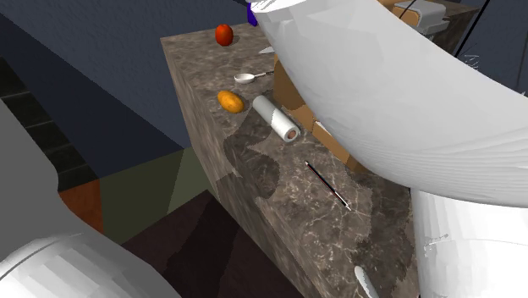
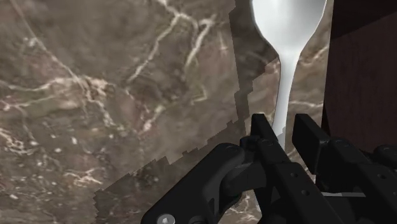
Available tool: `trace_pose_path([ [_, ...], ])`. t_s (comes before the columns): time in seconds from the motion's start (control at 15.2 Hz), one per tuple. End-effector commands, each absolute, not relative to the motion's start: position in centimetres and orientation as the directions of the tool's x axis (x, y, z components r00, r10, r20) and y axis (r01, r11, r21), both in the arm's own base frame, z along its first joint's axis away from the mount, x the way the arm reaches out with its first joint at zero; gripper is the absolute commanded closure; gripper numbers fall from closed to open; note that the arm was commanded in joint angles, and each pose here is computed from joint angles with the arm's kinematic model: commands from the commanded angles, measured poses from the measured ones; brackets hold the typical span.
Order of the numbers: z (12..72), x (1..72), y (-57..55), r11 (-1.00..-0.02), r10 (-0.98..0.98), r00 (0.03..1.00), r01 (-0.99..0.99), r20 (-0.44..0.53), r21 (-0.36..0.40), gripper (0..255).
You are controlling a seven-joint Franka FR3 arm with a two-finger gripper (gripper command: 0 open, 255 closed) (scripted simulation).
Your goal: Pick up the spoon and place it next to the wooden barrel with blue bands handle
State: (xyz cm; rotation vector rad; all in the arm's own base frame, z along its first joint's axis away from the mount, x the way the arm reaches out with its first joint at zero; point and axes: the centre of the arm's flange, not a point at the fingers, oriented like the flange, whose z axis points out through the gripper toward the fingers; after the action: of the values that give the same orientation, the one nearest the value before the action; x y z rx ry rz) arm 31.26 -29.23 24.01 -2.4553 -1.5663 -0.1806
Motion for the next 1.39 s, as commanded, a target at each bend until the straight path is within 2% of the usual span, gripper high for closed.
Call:
trace_pose_path([
  [0.0,24.0,31.3,-29.2,-0.406,0.878,0.423,0.906,0.222,-0.121,255],
  [0.13,24.0,31.3,-29.2,-0.406,0.878,0.423,0.906,0.222,-0.121,255],
  [0.2,24.0,31.3,-29.2,-0.406,0.878,0.423,0.906,0.222,-0.121,0],
  [0.53,24.0,31.3,-29.2,-0.406,0.878,0.423,0.906,0.222,-0.121,0],
  [0.79,28.8,31.3,-30.5,-0.406,0.878,0.423,0.906,0.222,-0.121,0],
  [1.32,28.8,31.3,-30.5,-0.406,0.878,0.423,0.906,0.222,-0.121,0],
])
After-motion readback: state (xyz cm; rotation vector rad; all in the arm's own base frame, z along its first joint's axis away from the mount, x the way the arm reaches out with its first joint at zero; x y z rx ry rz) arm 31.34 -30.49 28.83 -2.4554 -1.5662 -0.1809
